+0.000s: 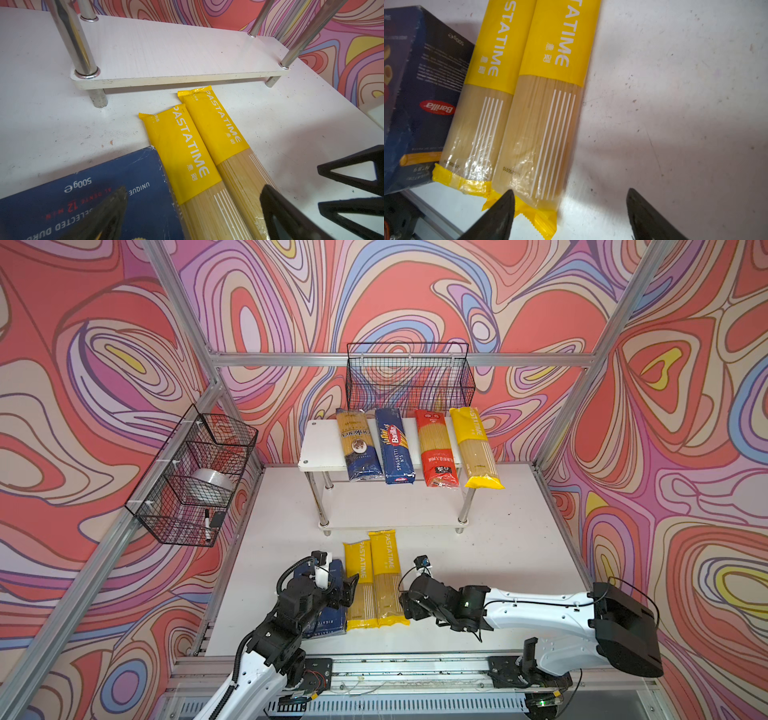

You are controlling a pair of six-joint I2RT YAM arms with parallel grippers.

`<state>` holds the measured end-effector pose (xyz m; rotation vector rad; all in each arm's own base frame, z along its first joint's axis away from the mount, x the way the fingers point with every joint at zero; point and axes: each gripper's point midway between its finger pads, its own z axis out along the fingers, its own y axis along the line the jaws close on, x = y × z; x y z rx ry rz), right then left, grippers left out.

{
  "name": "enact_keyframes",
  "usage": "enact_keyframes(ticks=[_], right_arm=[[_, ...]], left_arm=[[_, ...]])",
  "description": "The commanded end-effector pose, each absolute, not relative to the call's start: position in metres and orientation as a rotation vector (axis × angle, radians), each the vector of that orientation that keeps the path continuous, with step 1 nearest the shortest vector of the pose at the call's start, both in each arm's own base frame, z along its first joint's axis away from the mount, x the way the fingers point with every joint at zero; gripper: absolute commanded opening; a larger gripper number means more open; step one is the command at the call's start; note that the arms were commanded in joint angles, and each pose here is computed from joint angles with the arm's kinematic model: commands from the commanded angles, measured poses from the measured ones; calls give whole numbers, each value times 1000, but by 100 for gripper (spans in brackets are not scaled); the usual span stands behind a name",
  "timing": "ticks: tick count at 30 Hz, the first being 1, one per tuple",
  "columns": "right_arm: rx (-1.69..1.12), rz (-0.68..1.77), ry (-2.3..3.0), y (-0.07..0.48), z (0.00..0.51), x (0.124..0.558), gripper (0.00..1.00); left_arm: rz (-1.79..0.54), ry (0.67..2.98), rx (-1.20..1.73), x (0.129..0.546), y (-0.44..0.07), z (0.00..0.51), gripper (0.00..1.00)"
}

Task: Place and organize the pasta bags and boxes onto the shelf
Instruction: 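Move the right gripper over the PASTATIME bag farther from the blue box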

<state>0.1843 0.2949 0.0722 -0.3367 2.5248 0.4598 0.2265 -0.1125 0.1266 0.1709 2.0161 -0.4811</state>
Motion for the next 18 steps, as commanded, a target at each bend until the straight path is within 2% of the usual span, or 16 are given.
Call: enact_keyframes(ticks=[1, 18], right_arm=[[-455, 471, 2514, 312, 74, 185, 89], [-542, 550, 2539, 347, 51, 213, 98]], left_arm=[[-423, 2000, 99, 233, -100, 133, 100], [-381, 2003, 40, 235, -91, 130, 100]])
